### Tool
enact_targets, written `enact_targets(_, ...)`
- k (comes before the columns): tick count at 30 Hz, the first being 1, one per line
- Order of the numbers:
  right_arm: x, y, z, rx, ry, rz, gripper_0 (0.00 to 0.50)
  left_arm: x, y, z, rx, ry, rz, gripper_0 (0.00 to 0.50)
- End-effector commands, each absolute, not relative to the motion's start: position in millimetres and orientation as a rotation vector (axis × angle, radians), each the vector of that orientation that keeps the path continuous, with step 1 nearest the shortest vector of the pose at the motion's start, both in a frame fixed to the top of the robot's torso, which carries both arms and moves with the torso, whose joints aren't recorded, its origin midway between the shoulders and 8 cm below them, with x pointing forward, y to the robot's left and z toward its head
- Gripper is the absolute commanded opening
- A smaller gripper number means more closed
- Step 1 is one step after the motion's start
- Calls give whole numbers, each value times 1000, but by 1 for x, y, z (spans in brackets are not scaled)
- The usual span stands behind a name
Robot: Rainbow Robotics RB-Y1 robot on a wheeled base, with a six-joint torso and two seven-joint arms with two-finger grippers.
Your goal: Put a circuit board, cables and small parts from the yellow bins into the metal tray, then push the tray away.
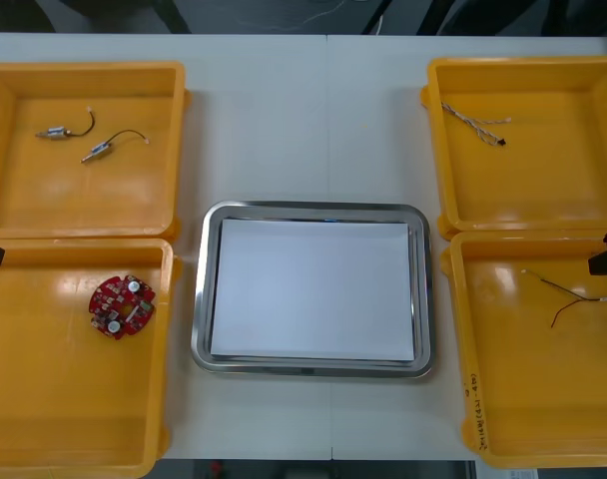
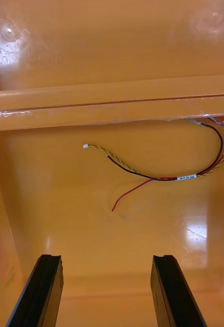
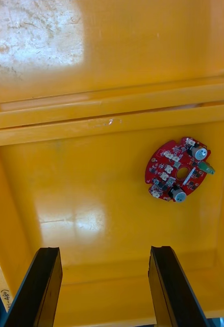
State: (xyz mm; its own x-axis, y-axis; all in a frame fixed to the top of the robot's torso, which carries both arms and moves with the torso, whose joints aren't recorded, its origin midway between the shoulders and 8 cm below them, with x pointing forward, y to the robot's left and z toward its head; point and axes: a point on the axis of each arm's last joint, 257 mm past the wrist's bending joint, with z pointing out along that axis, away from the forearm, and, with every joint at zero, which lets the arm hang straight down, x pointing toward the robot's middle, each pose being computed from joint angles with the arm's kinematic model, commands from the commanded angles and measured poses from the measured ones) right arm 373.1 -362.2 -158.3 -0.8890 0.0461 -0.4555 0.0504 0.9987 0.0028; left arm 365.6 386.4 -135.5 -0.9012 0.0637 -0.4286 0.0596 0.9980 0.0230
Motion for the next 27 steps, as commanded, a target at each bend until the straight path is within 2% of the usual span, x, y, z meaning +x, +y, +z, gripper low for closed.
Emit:
enact_targets(1,371,-381,-147,113,2650,-62,500,362,402,-121,117,2675,99,500)
enact_targets(27,371,-381,-147,113,2650,-62,500,362,402,-121,117,2675,99,500)
